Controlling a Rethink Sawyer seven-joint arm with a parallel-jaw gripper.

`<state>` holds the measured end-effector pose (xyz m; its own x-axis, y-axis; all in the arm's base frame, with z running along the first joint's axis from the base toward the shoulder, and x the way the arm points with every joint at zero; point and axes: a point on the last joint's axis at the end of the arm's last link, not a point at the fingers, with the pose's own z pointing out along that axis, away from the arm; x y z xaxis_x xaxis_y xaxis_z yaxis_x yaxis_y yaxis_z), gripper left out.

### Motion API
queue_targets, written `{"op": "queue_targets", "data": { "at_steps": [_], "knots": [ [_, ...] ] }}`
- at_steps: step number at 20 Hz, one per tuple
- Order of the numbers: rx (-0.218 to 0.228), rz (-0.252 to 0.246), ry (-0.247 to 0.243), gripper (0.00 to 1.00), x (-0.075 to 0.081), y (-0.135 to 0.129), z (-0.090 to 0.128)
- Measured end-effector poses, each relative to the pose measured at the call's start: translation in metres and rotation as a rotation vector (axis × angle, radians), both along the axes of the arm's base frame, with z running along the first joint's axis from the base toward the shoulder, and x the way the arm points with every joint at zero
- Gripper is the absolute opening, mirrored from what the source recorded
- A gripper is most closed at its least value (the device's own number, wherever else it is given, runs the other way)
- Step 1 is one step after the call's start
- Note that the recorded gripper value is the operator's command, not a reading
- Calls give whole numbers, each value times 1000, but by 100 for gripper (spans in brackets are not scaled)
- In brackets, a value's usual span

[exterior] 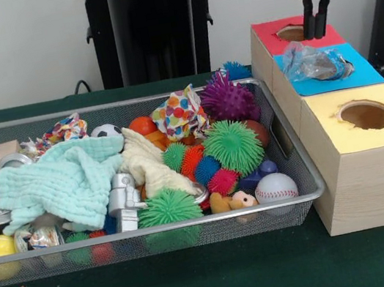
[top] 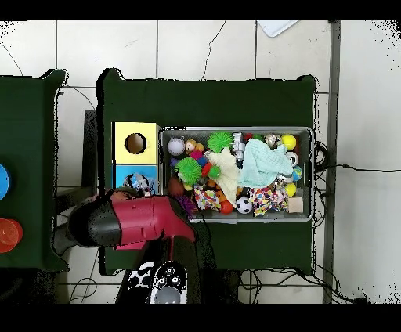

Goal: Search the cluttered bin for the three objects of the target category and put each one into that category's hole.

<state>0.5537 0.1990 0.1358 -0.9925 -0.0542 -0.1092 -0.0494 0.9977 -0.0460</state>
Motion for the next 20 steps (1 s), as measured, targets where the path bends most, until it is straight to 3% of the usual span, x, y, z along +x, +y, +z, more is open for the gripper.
{"op": "queue_targets", "data": {
  "at_steps": [10, 20],
  "knots": [
    [22, 19, -86, 0, -5, 9, -27],
    [48, 39, -81, 0, -14, 23, -49]
  ]
}}
